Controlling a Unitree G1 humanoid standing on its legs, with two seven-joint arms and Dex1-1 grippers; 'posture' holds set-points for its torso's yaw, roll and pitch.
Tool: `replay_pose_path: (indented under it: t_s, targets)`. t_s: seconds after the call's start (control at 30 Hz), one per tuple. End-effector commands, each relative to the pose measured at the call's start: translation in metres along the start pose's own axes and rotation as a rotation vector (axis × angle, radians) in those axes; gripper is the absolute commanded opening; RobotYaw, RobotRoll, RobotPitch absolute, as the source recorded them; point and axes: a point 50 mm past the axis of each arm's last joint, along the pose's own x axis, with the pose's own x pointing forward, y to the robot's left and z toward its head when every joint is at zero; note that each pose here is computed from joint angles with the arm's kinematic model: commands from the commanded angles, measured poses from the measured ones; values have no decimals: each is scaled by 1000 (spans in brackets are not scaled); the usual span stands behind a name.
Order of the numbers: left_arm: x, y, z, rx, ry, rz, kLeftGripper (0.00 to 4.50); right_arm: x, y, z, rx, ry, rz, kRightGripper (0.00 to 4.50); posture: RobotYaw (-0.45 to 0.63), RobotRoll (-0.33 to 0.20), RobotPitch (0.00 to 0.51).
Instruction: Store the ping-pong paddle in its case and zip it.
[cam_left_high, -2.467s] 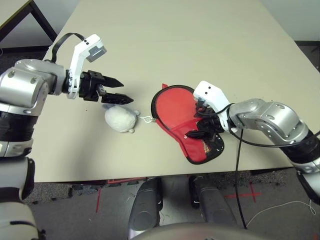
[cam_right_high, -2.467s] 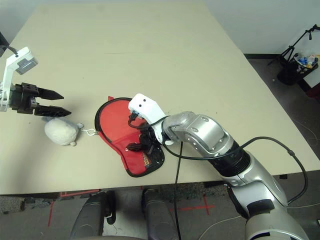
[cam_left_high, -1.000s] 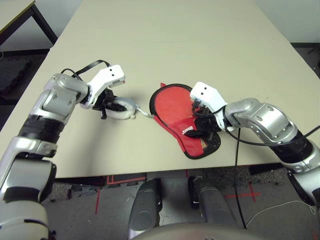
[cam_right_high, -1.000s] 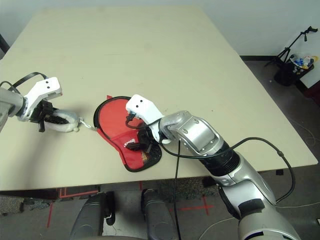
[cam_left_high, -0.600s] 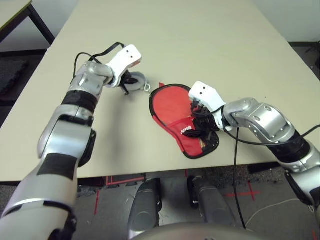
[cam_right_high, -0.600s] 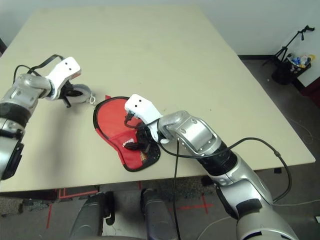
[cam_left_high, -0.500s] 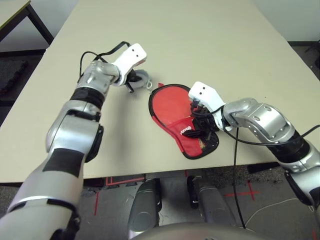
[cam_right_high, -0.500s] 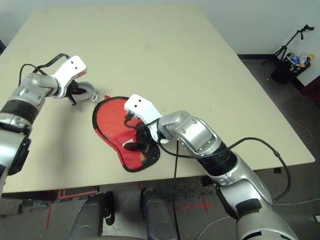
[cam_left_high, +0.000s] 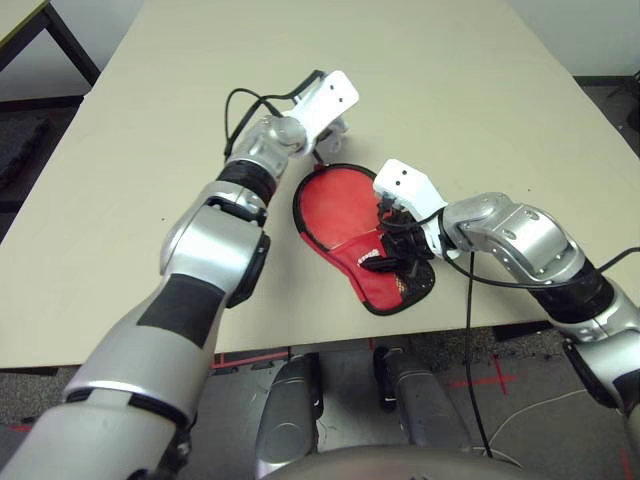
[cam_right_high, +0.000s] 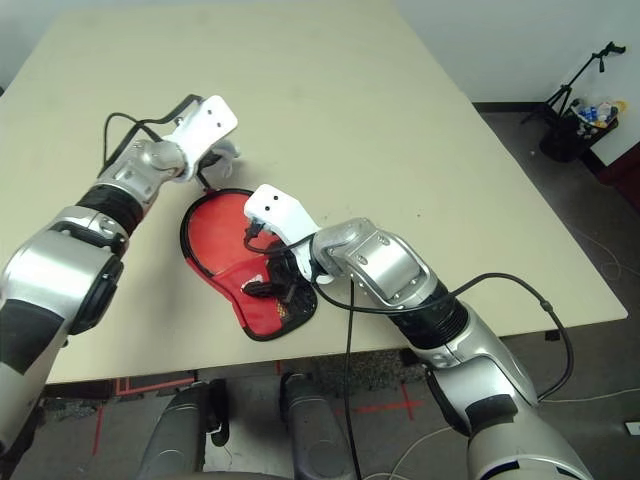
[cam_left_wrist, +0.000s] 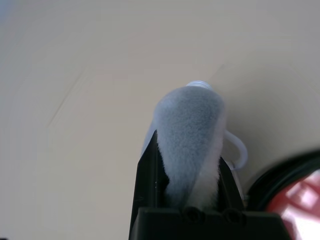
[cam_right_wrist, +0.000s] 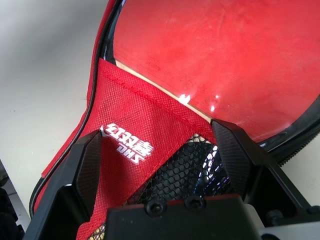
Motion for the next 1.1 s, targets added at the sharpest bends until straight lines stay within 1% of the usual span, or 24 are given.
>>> replay_pose_path:
  t_s: [0.03, 0.13, 0.27, 0.47, 0.57, 0.63, 0.7, 0.77, 0.83, 0.87, 1.1]
  targets:
    - [5, -8, 27, -17, -93, -20, 332, 17, 8, -15, 41, 76, 61, 4500, -67, 0, 232]
    - [9, -23, 39, -30, -135, -79, 312, 17, 6, -16, 45, 79, 55, 4500, -71, 0, 230]
    - [12, -36, 40, -28, -145, -136, 309, 17, 4, -17, 50, 78, 46, 4500, -68, 0, 226]
    - [12, -45, 36, -41, -150, -211, 308, 17, 2, -17, 51, 75, 42, 4500, -50, 0, 215]
    - [12, -46, 32, -40, -137, -231, 307, 18, 1, -17, 50, 73, 41, 4500, -43, 0, 211]
    - [11, -49, 31, -98, -155, -294, 306, 19, -1, -15, 46, 66, 36, 4500, -29, 0, 202]
    - [10, -52, 36, -160, -184, -351, 306, 20, -3, -14, 41, 61, 31, 4500, -24, 0, 198]
    - [10, -51, 37, -154, -188, -361, 306, 21, -5, -13, 40, 58, 30, 4500, -18, 0, 192]
    - [9, -48, 36, -134, -185, -359, 1028, 21, -6, -13, 39, 56, 29, 4500, -12, 0, 187]
    - [9, -47, 35, -130, -184, -352, 1303, 22, -7, -13, 39, 55, 28, 4500, -12, 0, 187]
    - [4, -30, 28, -142, -179, -314, 3648, 23, -11, -12, 36, 47, 21, 4500, 0, 0, 176]
